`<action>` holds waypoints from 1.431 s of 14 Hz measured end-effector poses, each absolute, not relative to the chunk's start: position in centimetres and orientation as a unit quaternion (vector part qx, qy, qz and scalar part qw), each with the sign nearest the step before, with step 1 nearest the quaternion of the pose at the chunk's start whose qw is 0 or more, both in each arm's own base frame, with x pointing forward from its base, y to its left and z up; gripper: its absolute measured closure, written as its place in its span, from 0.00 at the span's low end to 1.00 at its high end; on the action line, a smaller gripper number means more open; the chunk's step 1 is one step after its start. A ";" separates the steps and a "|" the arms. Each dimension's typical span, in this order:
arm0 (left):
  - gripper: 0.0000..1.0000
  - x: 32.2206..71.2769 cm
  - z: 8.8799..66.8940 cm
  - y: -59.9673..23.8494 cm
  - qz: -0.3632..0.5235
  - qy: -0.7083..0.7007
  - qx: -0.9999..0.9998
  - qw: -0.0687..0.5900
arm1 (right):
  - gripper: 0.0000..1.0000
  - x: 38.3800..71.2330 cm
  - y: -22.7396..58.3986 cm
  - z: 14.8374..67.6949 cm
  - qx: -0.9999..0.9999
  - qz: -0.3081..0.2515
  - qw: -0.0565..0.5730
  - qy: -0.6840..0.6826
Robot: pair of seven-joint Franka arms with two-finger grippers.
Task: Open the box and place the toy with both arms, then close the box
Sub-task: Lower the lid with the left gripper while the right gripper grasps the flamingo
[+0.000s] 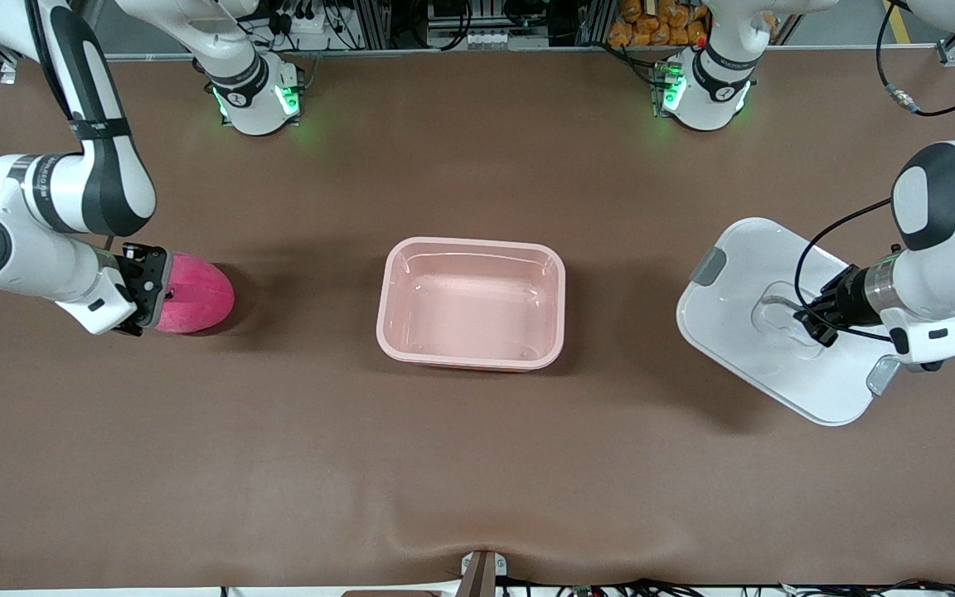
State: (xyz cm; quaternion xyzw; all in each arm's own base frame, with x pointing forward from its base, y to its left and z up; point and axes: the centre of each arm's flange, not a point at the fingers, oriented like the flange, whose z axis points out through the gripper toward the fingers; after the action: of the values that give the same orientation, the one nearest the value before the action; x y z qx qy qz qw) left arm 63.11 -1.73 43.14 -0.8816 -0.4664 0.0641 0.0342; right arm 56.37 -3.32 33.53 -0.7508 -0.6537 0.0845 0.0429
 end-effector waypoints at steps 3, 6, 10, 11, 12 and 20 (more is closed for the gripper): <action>0.93 63.1 43.1 -1.7 0.062 -0.481 -0.874 0.034 | 0.00 55.8 -3.4 33.6 -0.747 0.085 0.042 -0.658; 0.93 63.2 43.1 -1.3 0.059 -0.504 -0.861 0.034 | 0.00 55.5 -3.4 33.4 -0.744 0.084 0.039 -0.662; 0.93 63.2 43.4 0.6 0.055 -0.527 -0.847 0.032 | 0.00 54.4 -3.5 32.1 -0.744 0.077 0.032 -0.663; 0.93 63.2 43.7 1.0 0.053 -0.536 -0.842 0.031 | 0.00 54.1 -3.5 31.8 -0.743 0.076 0.031 -0.664; 0.93 63.2 44.0 1.1 0.050 -0.547 -0.835 0.029 | 0.00 53.9 -3.5 31.6 -0.743 0.075 0.030 -0.664; 0.93 63.5 45.3 0.3 0.035 -0.621 -0.782 0.023 | 0.05 53.4 -4.7 31.3 -0.743 0.077 0.034 -0.664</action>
State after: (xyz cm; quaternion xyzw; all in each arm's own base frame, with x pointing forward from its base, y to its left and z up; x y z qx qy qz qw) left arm 63.48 0.28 45.30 -0.7823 -0.6215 0.0348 0.0230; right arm 53.43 -4.69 31.33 -0.7429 -0.6641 0.0768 0.0340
